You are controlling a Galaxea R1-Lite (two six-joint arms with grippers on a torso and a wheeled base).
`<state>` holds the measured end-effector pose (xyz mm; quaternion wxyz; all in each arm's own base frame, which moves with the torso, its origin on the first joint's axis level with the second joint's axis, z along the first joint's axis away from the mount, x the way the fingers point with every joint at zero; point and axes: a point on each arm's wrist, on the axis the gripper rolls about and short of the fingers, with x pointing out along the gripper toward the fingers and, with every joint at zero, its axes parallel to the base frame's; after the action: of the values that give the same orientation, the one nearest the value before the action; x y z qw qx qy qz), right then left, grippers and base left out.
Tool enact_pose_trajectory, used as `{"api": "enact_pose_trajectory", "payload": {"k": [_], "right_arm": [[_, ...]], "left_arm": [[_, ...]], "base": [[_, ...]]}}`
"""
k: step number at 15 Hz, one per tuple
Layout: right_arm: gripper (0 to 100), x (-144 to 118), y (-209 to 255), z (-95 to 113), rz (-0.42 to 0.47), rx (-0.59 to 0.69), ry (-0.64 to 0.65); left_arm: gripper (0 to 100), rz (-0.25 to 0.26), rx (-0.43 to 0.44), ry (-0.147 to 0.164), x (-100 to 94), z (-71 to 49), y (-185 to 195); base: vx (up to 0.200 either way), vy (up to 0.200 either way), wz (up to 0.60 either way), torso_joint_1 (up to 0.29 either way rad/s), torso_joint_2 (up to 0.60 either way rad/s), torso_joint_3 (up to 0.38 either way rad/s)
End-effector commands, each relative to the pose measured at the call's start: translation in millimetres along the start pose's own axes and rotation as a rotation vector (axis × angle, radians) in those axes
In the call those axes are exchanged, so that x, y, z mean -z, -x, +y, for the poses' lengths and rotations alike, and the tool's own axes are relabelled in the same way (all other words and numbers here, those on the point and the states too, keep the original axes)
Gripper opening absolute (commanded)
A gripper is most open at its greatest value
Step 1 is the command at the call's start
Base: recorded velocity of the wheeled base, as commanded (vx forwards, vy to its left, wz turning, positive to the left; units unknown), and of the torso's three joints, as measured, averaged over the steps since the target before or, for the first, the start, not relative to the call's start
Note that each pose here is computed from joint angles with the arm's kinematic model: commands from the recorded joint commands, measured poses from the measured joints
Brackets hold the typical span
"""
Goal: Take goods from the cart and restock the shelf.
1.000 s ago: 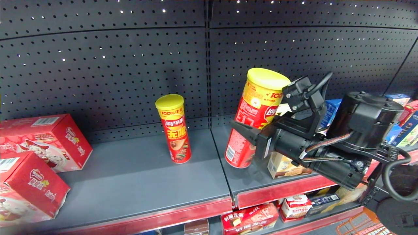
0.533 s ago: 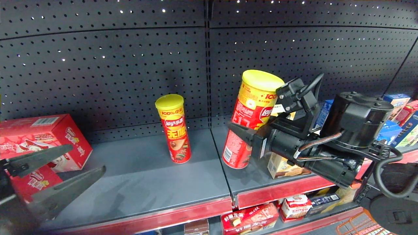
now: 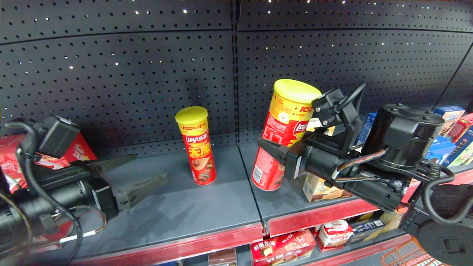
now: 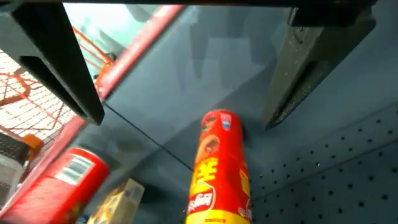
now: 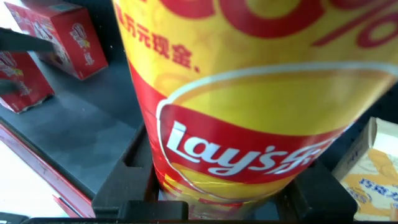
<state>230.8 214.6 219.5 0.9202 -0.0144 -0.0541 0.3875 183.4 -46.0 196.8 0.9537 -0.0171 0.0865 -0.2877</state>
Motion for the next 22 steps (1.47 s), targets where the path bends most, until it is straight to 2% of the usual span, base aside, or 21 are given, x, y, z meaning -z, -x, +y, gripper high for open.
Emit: {"api": "enact_pose_trajectory", "payload": {"k": [1,2,4,5,7,8,9,10,13,17,19,22], "right_arm": [[0,0.1,-0.5,0.6,0.0,-0.002,0.0],[0,0.1,-0.5,0.6,0.0,-0.002,0.0],[0,0.5,-0.3,0.2,0.001,-0.002,0.0],[0,0.0,0.0,0.2,0.0,-0.002,0.001],[0,-0.5,0.3,-0.3,-0.002,-0.001,0.001],[0,-1.0,0.6,-0.3,-0.003,-0.001,0.001],[0,-0.6,0.7,-0.3,-0.002,-0.001,0.001],[0,-0.9,0.1,-0.4,-0.003,-0.001,0.001],[0,-0.4,-0.2,-0.3,-0.002,-0.001,0.001],[0,-1.2,0.6,-0.4,-0.005,0.0,0.001],[0,-0.4,1.4,-1.2,-0.002,0.002,0.001],[0,0.2,0.6,-1.1,0.0,-0.002,0.001]], "left_arm": [[100,0.058,0.048,0.019,15.2,11.7,-28.4],[100,0.056,0.079,0.018,16.4,16.3,-35.9],[100,0.042,0.113,-0.009,16.3,24.9,-48.5],[100,0.046,0.107,-0.028,18.7,32.5,-59.1],[100,0.059,0.087,-0.048,24.2,42.4,-68.1],[100,0.056,0.077,-0.067,26.2,46.1,-70.9],[100,0.048,0.051,-0.106,30.9,55.3,-76.8],[100,0.035,0.03,-0.119,32.2,60.6,-82.0],[100,0.006,0.025,-0.132,27.8,69.6,-95.3],[100,-0.003,0.049,-0.138,28.8,77.4,-112.0],[100,-0.048,0.105,-0.157,31.9,83.1,-125.1],[100,-0.054,0.167,-0.154,32.9,83.1,-128.7]], "base": [[0.0,0.0,0.0,0.0,0.0,0.0],[0.0,0.0,0.0,0.0,0.0,0.0],[0.0,0.0,0.0,0.0,0.0,0.0],[0.0,0.0,0.0,0.0,0.0,0.0],[0.0,0.0,0.0,0.0,0.0,0.0],[0.0,0.0,0.0,0.0,0.0,0.0],[0.0,0.0,0.0,0.0,0.0,0.0],[0.0,0.0,0.0,0.0,0.0,0.0],[0.0,0.0,0.0,0.0,0.0,0.0],[0.0,0.0,0.0,0.0,0.0,0.0],[0.0,0.0,0.0,0.0,0.0,0.0],[0.0,0.0,0.0,0.0,0.0,0.0]]}}
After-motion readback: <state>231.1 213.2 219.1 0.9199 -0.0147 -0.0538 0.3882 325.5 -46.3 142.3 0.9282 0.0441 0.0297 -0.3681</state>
